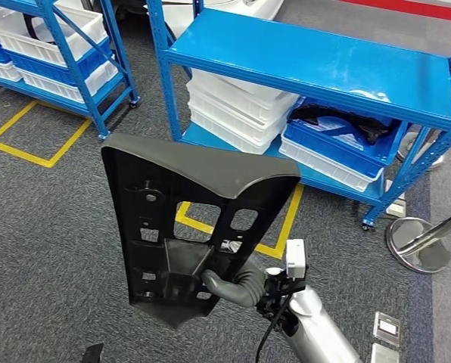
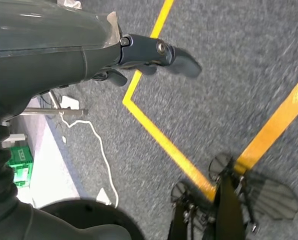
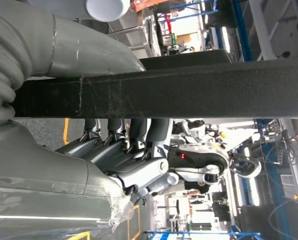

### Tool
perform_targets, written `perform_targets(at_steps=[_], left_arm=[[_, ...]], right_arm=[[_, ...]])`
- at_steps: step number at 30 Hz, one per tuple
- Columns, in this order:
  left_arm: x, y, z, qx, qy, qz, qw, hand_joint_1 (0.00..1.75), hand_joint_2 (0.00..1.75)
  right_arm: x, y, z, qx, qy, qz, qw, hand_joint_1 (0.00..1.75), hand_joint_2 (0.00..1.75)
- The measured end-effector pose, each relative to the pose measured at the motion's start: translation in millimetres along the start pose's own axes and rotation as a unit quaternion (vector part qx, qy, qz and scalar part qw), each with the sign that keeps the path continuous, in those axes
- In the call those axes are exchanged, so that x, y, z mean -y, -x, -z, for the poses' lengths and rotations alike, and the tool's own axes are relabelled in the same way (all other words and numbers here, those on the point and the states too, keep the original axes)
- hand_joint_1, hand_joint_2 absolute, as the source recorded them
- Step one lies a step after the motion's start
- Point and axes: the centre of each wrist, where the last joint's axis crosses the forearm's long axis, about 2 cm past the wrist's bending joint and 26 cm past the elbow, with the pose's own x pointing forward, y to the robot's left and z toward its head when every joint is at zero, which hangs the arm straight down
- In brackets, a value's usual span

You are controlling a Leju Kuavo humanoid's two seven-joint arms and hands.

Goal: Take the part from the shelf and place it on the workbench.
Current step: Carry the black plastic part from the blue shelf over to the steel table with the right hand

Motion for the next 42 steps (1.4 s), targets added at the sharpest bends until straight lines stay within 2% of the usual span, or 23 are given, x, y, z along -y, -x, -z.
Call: perform_targets(at_steps=[42], left_arm=[[-1.7, 2.6, 0.3, -0.002, -0.002, 0.002, 1.000, 0.00, 1.75]], right_arm=[[-1.5, 0.5, -0.4, -0.004, -0.006, -0.035, 0.999, 1.75, 1.75]])
